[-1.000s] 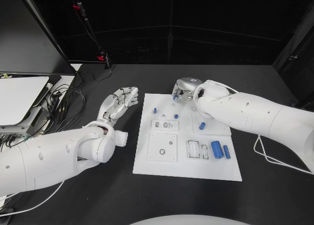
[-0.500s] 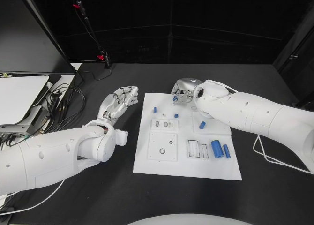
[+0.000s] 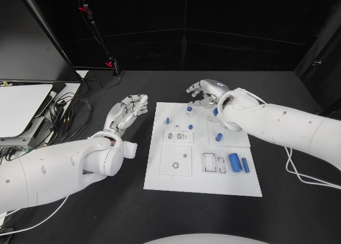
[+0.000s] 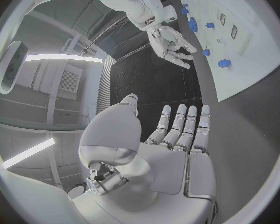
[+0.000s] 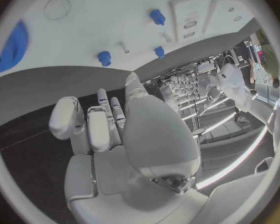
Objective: Assemble the parts on the task board
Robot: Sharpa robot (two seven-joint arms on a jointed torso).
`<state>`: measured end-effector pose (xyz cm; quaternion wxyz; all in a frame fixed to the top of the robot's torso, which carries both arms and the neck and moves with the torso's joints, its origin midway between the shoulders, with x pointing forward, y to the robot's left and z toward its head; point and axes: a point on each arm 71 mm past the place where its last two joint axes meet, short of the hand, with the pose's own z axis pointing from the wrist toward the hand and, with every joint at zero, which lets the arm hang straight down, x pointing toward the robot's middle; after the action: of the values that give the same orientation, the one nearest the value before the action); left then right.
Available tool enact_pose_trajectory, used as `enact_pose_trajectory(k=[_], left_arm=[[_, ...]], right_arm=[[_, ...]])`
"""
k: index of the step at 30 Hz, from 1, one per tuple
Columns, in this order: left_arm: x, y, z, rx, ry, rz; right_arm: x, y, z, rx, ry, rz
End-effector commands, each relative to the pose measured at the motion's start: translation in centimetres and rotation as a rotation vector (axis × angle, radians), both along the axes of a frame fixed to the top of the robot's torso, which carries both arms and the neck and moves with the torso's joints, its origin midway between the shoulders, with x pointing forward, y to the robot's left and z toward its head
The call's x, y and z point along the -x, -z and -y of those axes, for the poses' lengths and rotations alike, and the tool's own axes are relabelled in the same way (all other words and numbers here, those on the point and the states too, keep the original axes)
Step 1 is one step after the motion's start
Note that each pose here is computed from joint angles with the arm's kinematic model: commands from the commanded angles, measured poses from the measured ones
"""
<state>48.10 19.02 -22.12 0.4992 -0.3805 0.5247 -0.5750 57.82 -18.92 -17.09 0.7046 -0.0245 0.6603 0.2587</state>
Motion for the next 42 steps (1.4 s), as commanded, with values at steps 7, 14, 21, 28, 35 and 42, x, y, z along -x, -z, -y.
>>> enact_pose_trajectory(k=[7,14,21,28,35,42], left_arm=[[0.47,-1.79,0.1,0.053,0.030,0.245],[0.48,-1.80,0.2,0.056,0.035,0.245],[0.40,-1.76,0.2,0.056,0.035,0.244],[0.30,-1.70,0.4,0.057,0.040,0.240],[0.26,-1.68,0.4,0.056,0.040,0.239],[0.26,-1.66,0.4,0.056,0.039,0.237]], right_arm=[[1.8,-4.0,5.7,-0.409,-0.002,0.039],[2.5,-4.6,9.8,-0.384,-0.003,0.019],[2.6,-4.6,12.0,-0.365,0.047,0.013],[2.1,-4.2,12.9,-0.283,0.096,0.033],[1.3,-2.7,12.9,-0.090,0.148,-0.031],[0.9,-1.2,13.1,0.015,0.200,-0.091]])
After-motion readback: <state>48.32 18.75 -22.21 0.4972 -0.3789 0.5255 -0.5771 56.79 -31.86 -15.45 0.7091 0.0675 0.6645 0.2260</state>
